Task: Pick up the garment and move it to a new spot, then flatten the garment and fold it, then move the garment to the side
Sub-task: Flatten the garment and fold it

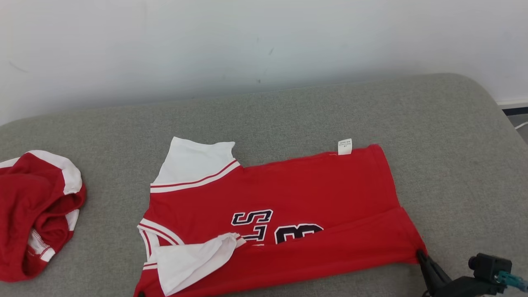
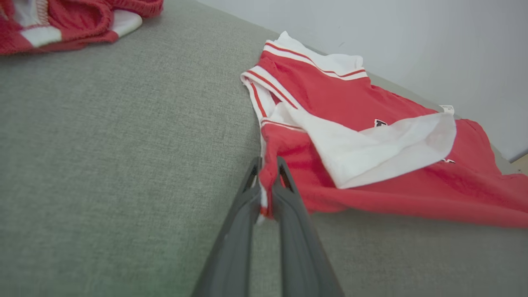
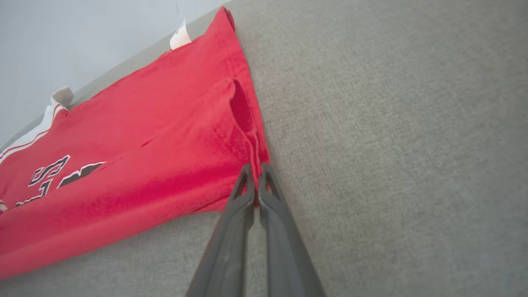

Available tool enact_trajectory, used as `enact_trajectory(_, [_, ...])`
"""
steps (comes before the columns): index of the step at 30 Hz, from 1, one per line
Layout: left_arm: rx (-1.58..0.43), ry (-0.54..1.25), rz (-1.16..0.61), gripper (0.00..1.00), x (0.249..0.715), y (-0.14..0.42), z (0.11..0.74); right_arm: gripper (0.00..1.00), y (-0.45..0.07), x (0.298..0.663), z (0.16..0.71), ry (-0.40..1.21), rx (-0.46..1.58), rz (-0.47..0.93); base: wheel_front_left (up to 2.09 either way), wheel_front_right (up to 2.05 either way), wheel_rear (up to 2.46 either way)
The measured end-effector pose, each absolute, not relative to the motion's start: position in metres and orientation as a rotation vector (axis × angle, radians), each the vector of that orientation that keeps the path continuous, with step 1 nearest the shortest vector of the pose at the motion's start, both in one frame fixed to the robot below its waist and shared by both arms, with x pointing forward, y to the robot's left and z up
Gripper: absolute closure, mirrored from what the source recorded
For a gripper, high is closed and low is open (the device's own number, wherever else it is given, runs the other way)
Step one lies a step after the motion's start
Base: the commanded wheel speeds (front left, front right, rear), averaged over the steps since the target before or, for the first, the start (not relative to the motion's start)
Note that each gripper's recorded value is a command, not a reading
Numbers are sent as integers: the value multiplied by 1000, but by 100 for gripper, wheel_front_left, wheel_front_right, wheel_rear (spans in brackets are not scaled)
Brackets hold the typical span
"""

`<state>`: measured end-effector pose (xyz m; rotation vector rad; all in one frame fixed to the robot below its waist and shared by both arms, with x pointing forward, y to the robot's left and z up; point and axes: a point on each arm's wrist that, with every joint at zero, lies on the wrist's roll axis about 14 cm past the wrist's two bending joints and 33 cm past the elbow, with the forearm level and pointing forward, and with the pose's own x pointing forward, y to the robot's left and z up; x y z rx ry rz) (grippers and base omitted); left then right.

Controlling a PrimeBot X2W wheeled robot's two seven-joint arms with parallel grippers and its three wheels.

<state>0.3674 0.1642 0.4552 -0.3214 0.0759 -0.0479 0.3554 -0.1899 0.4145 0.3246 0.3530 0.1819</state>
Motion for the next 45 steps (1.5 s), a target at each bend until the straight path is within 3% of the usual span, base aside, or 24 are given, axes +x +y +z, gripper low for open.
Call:
enact_trajectory(7, [-342,118,-45,100,362,160,443,99,-189,343,408,405,342,171,0,0,0])
enact_trajectory(8, [-343,122,-44,100,362,160,441,66,-188,344,408,402,342,169,0,0,0])
enact_trajectory(9, [-343,123,-42,100,362,161,441,8,-188,344,409,395,345,166,0,0,0])
enact_trajectory(10, [-340,117,-41,60,363,161,443,0,-188,344,410,390,337,167,0,0,0])
enact_trajectory(11, [-333,108,-38,0,364,163,445,0,-188,345,412,383,332,167,0,0,0])
enact_trajectory(35, [-144,-163,52,0,364,194,531,0,-154,371,499,8,211,270,0,0,0])
enact_trajectory(45, [-130,-195,73,0,364,202,541,0,-146,372,503,-29,165,283,0,0,0])
